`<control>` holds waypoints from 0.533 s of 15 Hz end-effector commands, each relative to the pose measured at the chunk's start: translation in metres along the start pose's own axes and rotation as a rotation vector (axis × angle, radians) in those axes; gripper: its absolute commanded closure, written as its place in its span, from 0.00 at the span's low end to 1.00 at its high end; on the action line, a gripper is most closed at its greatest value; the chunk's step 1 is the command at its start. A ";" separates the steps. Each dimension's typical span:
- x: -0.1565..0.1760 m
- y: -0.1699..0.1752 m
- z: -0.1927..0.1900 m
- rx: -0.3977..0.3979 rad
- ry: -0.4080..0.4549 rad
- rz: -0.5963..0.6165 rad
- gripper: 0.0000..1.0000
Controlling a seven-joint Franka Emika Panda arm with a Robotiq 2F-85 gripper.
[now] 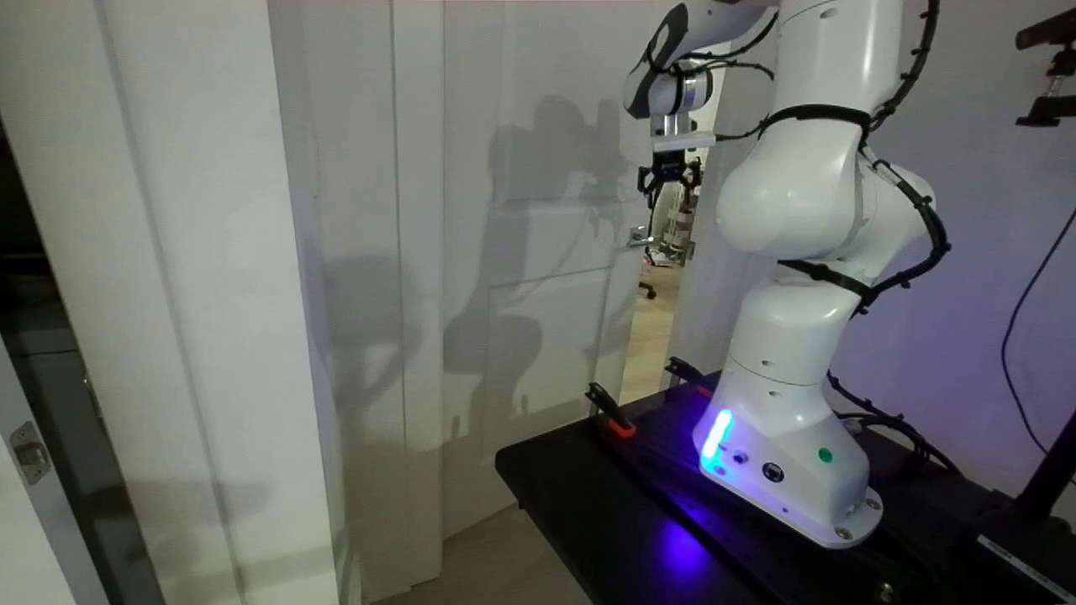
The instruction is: Open the door
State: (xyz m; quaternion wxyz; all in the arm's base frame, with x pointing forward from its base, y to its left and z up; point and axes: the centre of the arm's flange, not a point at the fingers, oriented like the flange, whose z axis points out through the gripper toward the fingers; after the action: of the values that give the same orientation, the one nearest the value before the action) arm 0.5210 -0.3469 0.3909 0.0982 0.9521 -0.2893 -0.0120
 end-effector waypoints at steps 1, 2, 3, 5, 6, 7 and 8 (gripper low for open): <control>-0.055 -0.004 -0.064 -0.002 -0.105 0.003 0.00; -0.063 -0.005 -0.079 -0.002 -0.135 -0.002 0.00; -0.074 -0.004 -0.092 -0.007 -0.160 -0.006 0.00; -0.057 -0.001 -0.082 -0.002 -0.161 -0.025 0.00; -0.066 0.002 -0.094 -0.004 -0.178 -0.029 0.00; -0.072 0.005 -0.102 -0.002 -0.180 -0.029 0.00; -0.075 0.006 -0.105 0.001 -0.180 -0.029 0.00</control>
State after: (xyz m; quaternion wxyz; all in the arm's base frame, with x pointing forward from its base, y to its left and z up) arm 0.4638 -0.2911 0.4926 0.0712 0.9513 -0.2832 -0.0985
